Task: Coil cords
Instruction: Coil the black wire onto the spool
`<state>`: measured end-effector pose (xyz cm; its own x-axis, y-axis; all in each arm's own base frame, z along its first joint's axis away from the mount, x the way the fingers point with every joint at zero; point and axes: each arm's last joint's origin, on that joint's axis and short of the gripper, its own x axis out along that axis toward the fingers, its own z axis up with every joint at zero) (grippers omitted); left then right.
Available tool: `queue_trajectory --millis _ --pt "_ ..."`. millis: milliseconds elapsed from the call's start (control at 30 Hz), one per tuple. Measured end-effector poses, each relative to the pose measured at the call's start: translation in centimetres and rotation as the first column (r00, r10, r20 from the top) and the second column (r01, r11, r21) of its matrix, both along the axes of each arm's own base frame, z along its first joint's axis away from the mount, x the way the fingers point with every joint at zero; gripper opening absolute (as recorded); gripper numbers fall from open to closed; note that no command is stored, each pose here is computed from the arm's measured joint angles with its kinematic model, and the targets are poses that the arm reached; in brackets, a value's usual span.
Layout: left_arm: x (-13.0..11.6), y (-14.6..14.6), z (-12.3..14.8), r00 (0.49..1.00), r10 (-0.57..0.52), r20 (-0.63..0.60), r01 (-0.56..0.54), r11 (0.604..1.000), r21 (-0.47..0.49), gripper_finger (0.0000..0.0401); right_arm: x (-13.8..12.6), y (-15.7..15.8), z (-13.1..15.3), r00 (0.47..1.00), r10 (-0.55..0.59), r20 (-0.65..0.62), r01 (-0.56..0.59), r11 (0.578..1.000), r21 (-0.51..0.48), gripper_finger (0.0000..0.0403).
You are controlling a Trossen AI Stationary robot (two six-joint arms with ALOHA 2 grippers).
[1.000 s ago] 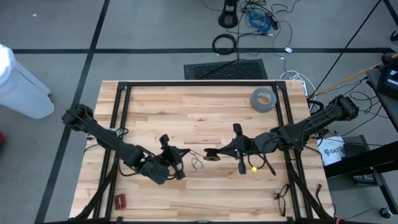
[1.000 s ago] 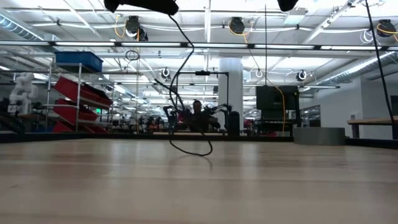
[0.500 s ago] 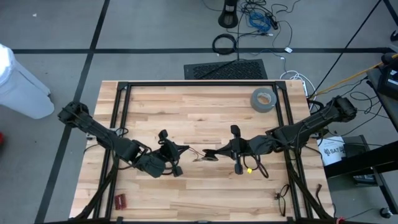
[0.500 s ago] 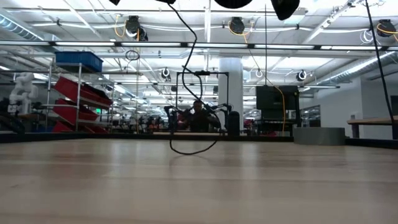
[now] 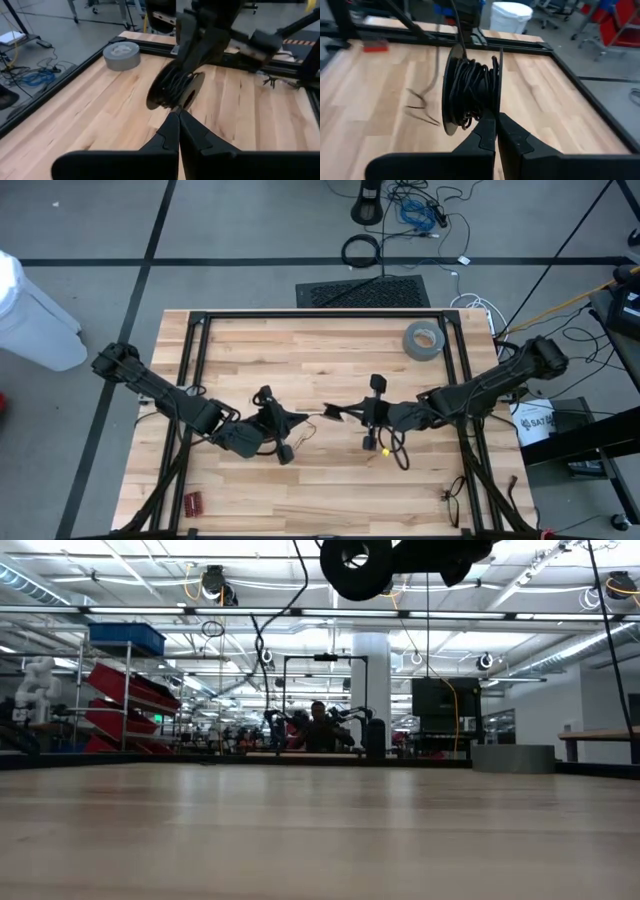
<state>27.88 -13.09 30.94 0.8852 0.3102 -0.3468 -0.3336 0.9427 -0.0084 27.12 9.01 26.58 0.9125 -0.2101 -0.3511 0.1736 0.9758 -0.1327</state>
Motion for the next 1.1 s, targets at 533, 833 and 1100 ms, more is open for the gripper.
queue_trajectory --millis 533,833,1100 --pt "1.5 3.0 0.5 0.992 0.108 0.060 -0.096 0.979 -0.179 0.0000 1.8 0.0 -1.6 0.973 -0.224 0.058 0.230 0.962 -0.149 0.0000" --pt "2.3 4.3 1.1 0.980 0.149 0.129 -0.115 0.964 -0.238 0.0000 2.8 0.2 -2.2 0.942 -0.313 0.122 0.332 0.925 -0.183 0.0000" --pt "3.6 4.5 0.3 0.982 0.132 0.136 -0.093 0.961 -0.260 0.0000 2.9 0.2 -2.1 0.919 -0.360 0.161 0.385 0.907 -0.172 0.0000"
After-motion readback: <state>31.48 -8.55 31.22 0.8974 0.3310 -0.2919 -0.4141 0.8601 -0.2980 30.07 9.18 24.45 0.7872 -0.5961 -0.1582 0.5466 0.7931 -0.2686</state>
